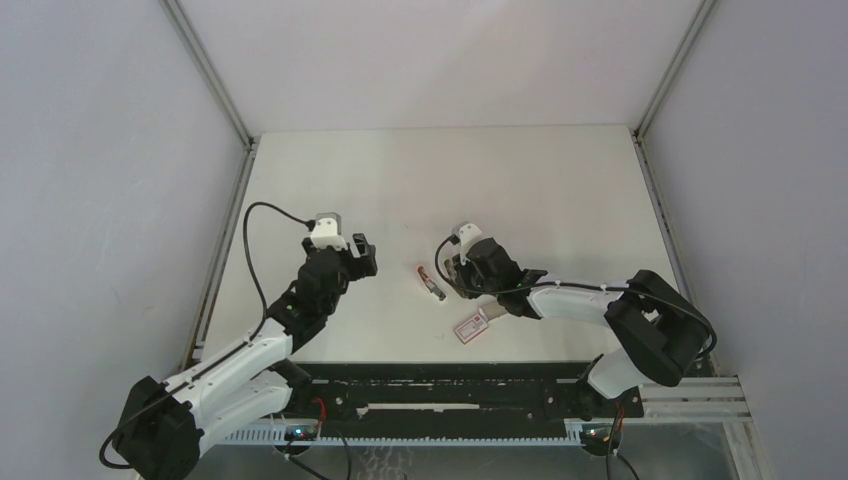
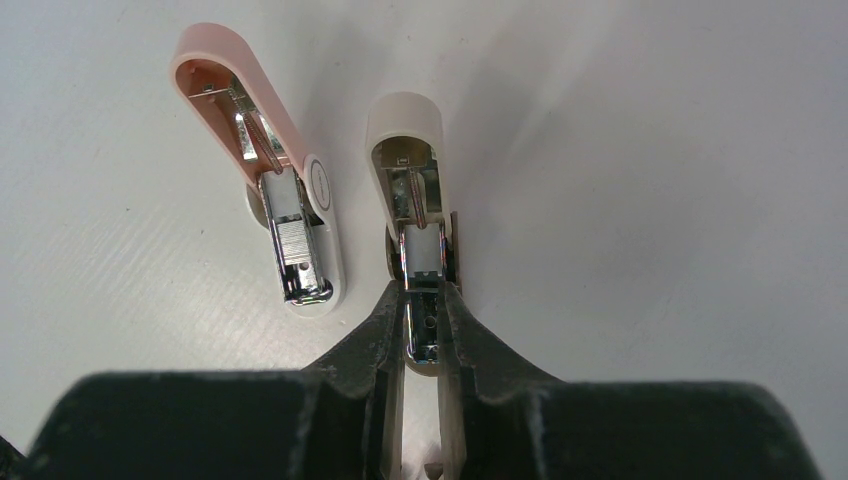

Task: Load the staples into the stapler

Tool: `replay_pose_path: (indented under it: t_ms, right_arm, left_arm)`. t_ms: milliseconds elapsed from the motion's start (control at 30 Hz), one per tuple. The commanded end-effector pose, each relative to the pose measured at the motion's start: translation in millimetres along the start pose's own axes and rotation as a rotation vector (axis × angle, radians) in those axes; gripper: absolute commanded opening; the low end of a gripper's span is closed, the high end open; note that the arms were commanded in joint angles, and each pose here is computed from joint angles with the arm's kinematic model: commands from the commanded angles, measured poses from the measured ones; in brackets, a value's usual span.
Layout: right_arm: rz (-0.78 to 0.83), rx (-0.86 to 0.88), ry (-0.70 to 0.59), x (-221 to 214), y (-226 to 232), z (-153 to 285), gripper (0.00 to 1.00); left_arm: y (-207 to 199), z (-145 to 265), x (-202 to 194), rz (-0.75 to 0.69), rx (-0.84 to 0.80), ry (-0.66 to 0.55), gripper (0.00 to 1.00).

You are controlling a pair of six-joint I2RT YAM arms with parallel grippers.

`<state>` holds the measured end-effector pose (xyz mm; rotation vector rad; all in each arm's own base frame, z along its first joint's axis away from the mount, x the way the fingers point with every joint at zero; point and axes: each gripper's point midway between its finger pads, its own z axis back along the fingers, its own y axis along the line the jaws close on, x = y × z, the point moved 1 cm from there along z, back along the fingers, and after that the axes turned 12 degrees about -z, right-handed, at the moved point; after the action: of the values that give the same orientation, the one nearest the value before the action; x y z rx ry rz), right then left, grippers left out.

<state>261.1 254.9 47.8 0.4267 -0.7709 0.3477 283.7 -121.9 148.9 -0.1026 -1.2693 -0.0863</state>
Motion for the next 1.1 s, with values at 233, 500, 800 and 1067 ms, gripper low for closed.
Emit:
replay_pose_path:
  t_ms: [233, 500, 800, 1067]
  right_arm:
    - [-0.048, 0.021, -0.04, 18, 10, 2, 0.07]
    - [-0.091, 0.01, -0.029, 21, 12, 2, 0.06]
    - [-0.115, -0.024, -0.033, 26, 11, 3, 0.06]
    - [-0.131, -0.077, -0.019, 21, 3, 2, 0.05]
  left_arm:
    - [0, 0, 5, 0.018, -0.001, -0.023, 0.84]
    - [-1, -1, 4, 0.017, -0.003, -0.02, 0.84]
    - [-1, -1, 4, 0.016, -0.002, -0.02, 0.84]
    - [0, 0, 5, 0.018, -0.001, -0.022, 0.84]
